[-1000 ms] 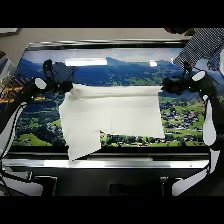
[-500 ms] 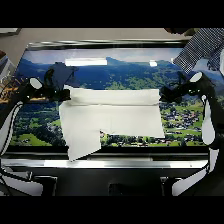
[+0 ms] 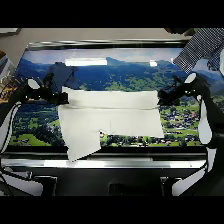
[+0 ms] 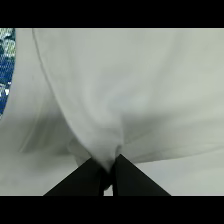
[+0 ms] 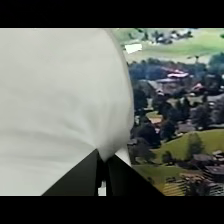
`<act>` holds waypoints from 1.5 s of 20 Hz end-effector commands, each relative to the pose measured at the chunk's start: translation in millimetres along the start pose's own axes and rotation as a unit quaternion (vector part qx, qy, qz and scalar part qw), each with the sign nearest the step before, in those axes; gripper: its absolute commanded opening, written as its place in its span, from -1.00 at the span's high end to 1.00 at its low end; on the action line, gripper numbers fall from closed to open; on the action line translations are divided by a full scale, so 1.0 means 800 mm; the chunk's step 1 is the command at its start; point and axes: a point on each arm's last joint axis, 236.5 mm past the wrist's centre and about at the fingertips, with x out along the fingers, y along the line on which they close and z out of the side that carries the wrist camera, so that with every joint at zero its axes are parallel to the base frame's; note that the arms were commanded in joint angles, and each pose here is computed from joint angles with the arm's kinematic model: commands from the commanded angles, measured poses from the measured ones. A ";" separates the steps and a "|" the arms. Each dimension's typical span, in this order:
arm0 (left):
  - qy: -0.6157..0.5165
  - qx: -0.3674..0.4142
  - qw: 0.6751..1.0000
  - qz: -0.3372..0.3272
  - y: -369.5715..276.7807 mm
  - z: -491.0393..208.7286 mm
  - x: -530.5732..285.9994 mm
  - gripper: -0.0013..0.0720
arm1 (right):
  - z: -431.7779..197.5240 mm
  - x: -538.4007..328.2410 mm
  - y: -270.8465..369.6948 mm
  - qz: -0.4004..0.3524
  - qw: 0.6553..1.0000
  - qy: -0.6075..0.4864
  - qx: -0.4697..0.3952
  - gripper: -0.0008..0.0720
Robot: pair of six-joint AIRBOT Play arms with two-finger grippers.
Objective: Fold the clothes and pants, and hang the long-sleeved shirts on hangers.
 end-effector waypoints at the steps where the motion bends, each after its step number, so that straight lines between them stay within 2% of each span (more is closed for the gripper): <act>1: 0.011 0.000 1.000 -0.001 0.003 -0.006 0.007 0.85 | -0.010 0.011 -0.012 -0.063 0.998 0.015 -0.013 0.86; 2: 0.010 -0.001 1.000 0.000 0.003 -0.005 0.005 0.42 | -0.012 0.011 -0.012 -0.066 0.998 0.018 -0.008 0.60; 3: 0.011 -0.002 1.000 -0.001 0.002 -0.006 0.002 -0.19 | -0.019 0.009 -0.015 -0.073 0.997 0.029 0.000 0.14; 4: 0.017 -0.001 1.000 -0.003 0.001 -0.008 -0.005 -0.70 | -0.030 0.006 -0.019 -0.082 0.996 0.045 0.005 -0.28; 5: 0.028 0.000 1.000 -0.007 -0.001 -0.012 -0.015 -0.75 | -0.040 -0.004 -0.024 -0.094 0.994 0.059 0.002 -0.46; 6: 0.046 0.002 0.999 -0.011 -0.001 -0.020 -0.031 -0.75 | -0.043 -0.019 -0.029 -0.104 0.993 0.057 -0.004 -0.50; 9: 0.091 0.025 0.995 -0.023 0.002 -0.062 -0.085 -0.75 | -0.030 -0.091 -0.026 -0.074 0.997 -0.009 -0.004 -0.50; 13: 0.080 -0.040 0.996 -0.021 0.026 -0.162 -0.118 -0.75 | -0.079 -0.161 -0.055 -0.021 0.997 -0.062 0.035 -0.49; 18: 0.054 -0.129 0.987 -0.073 0.001 -0.283 -0.090 -0.75 | -0.181 -0.134 -0.072 -0.008 0.995 -0.049 0.089 -0.49; 23: 0.041 -0.195 0.973 -0.112 -0.013 -0.309 -0.055 -0.74 | -0.207 -0.118 -0.055 0.021 0.994 -0.039 0.101 -0.49; 30: 0.046 -0.209 0.969 -0.126 -0.013 -0.310 -0.036 -0.71 | -0.188 -0.122 -0.039 0.054 0.990 -0.068 0.111 -0.49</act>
